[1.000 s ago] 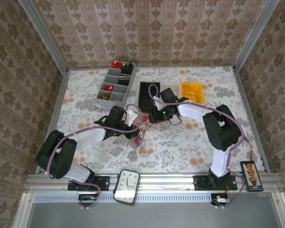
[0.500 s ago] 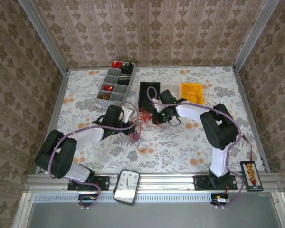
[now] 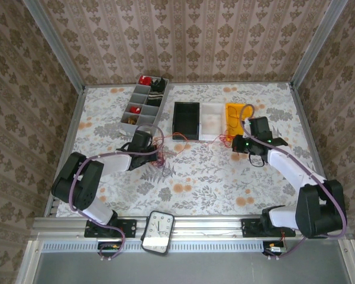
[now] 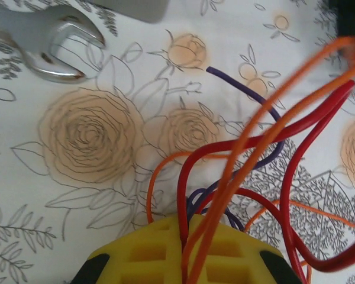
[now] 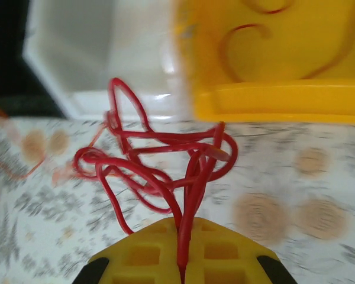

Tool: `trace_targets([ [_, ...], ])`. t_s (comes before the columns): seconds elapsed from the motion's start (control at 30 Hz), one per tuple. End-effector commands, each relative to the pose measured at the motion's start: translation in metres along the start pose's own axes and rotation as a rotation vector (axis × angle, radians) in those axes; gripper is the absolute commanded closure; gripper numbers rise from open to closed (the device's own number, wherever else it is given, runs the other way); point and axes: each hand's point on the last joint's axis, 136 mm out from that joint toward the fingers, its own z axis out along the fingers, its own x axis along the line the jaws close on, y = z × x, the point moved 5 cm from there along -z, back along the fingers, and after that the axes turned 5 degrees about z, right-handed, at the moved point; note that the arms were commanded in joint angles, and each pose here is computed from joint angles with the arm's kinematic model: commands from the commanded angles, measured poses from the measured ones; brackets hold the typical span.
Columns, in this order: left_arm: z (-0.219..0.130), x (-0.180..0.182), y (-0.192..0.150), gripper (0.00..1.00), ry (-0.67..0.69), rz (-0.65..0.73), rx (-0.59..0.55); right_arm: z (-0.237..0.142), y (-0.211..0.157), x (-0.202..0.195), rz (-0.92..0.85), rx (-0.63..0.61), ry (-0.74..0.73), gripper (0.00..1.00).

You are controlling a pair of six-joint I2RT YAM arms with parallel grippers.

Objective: Untangle the cables

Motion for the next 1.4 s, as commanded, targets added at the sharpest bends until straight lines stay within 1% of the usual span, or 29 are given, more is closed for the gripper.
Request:
trace_targets([
  [0.0,0.003,0.015,-0.009,1.00,0.103,-0.047,0.053,-0.016,0.010,-0.026,0.082,-0.115,-0.140,1.00],
  [0.07,0.002,0.006,-0.008,1.00,0.060,0.011,0.056,-0.022,0.013,-0.026,0.064,-0.155,-0.122,1.00],
  [0.13,-0.002,-0.020,-0.005,1.00,-0.053,0.139,0.033,-0.023,0.015,-0.020,0.057,-0.169,-0.078,1.00],
  [0.2,-0.011,-0.050,-0.005,0.99,-0.158,0.274,0.015,-0.019,0.014,-0.012,0.058,-0.147,-0.011,1.00],
  [0.23,-0.017,-0.064,-0.006,0.80,-0.209,0.337,0.010,-0.017,0.013,-0.006,0.058,-0.132,0.024,1.00],
  [0.27,-0.022,-0.075,-0.007,0.59,-0.253,0.382,0.012,-0.015,0.012,-0.001,0.050,-0.123,0.061,1.00],
  [0.3,-0.028,-0.085,-0.009,0.36,-0.311,0.420,0.019,-0.013,0.009,0.005,0.036,-0.112,0.097,1.00],
  [0.33,-0.034,-0.092,-0.010,0.25,-0.355,0.441,0.025,-0.013,0.007,0.011,0.021,-0.110,0.128,1.00],
  [0.37,-0.040,-0.096,-0.010,0.22,-0.391,0.446,0.030,-0.013,0.005,0.017,0.003,-0.101,0.161,1.00],
  [0.47,-0.061,-0.105,-0.009,0.21,-0.529,0.457,0.014,-0.013,-0.004,0.034,-0.054,-0.065,0.242,1.00],
  [0.53,-0.073,-0.109,-0.007,0.21,-0.602,0.462,0.028,-0.011,-0.012,0.043,-0.098,-0.035,0.270,1.00],
  [0.67,-0.086,-0.122,0.006,0.21,-0.674,0.483,0.043,-0.007,-0.024,0.058,-0.165,0.022,0.318,1.00],
  [0.8,-0.088,-0.142,0.034,0.22,-0.718,0.487,-0.004,-0.004,-0.037,0.076,-0.275,0.086,0.343,1.00],
  [0.87,-0.086,-0.152,0.048,0.22,-0.739,0.493,-0.036,-0.004,-0.041,0.083,-0.301,0.105,0.363,1.00],
  [0.97,-0.080,-0.166,0.065,0.26,-0.783,0.510,-0.051,-0.004,-0.045,0.088,-0.333,0.128,0.375,1.00],
  [1.07,-0.073,-0.179,0.071,0.32,-0.853,0.518,-0.023,-0.004,-0.047,0.091,-0.346,0.144,0.388,1.00],
  [1.1,-0.071,-0.184,0.073,0.37,-0.876,0.521,-0.013,-0.005,-0.048,0.092,-0.351,0.144,0.391,1.00],
  [1.2,-0.066,-0.194,0.070,0.44,-0.929,0.536,0.022,-0.006,-0.048,0.092,-0.354,0.146,0.394,1.00],
  [1.37,-0.058,-0.204,0.068,0.50,-0.972,0.542,0.057,-0.007,-0.048,0.094,-0.356,0.146,0.401,1.00],
])
